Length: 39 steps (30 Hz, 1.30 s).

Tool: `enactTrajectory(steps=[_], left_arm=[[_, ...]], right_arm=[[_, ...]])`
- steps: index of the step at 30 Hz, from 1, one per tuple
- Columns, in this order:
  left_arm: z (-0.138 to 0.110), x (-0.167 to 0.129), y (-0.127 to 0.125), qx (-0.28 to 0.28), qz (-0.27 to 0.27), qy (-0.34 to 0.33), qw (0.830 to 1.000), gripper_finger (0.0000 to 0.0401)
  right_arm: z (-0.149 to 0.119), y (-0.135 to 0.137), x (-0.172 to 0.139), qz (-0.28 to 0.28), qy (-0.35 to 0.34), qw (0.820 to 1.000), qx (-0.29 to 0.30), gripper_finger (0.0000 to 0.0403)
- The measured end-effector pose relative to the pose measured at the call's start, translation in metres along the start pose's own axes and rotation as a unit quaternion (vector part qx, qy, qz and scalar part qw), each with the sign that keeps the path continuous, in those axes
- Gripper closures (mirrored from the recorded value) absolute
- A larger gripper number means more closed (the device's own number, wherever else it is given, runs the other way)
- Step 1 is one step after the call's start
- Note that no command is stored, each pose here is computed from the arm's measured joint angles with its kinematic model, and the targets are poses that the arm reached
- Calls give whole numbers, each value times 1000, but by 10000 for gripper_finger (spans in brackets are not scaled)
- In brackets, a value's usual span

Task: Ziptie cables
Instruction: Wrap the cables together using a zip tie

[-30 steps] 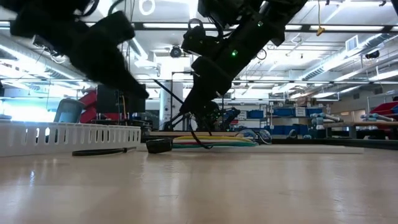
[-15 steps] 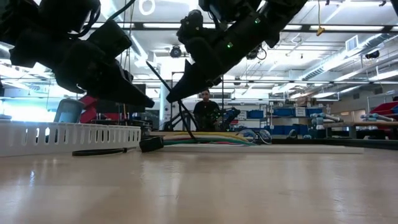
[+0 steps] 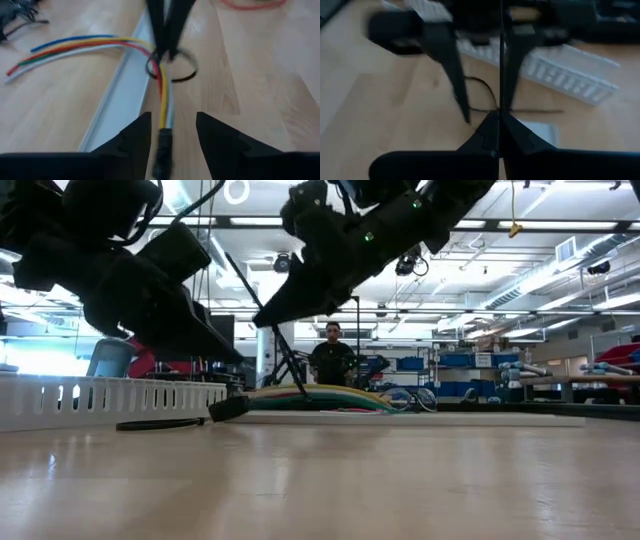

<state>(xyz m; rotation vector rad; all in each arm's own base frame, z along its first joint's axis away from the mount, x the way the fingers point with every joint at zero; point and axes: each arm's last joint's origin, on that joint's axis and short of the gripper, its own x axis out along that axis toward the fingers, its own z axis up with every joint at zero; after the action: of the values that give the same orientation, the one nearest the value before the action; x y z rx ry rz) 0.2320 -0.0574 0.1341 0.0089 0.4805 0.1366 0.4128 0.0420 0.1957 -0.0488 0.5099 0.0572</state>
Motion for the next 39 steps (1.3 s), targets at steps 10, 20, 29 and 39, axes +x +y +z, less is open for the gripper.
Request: enactTrajectory(steps=[10, 20, 29, 39], left_arm=[[-21, 13, -4, -39, -25, 57, 997, 249], [-26, 20, -8, -86, -49, 64, 993, 289], [-16, 12, -12, -143, -81, 58, 985, 354], [-3, -28, -29, -167, -95, 145, 971, 354]], right_arm=[[7, 6, -1, 7, -34, 999, 12, 403], [7, 5, -1, 6, -39, 999, 16, 403], [-3, 5, 0, 5, 16, 1000, 15, 403], [-16, 3, -2, -29, 81, 996, -2, 403]])
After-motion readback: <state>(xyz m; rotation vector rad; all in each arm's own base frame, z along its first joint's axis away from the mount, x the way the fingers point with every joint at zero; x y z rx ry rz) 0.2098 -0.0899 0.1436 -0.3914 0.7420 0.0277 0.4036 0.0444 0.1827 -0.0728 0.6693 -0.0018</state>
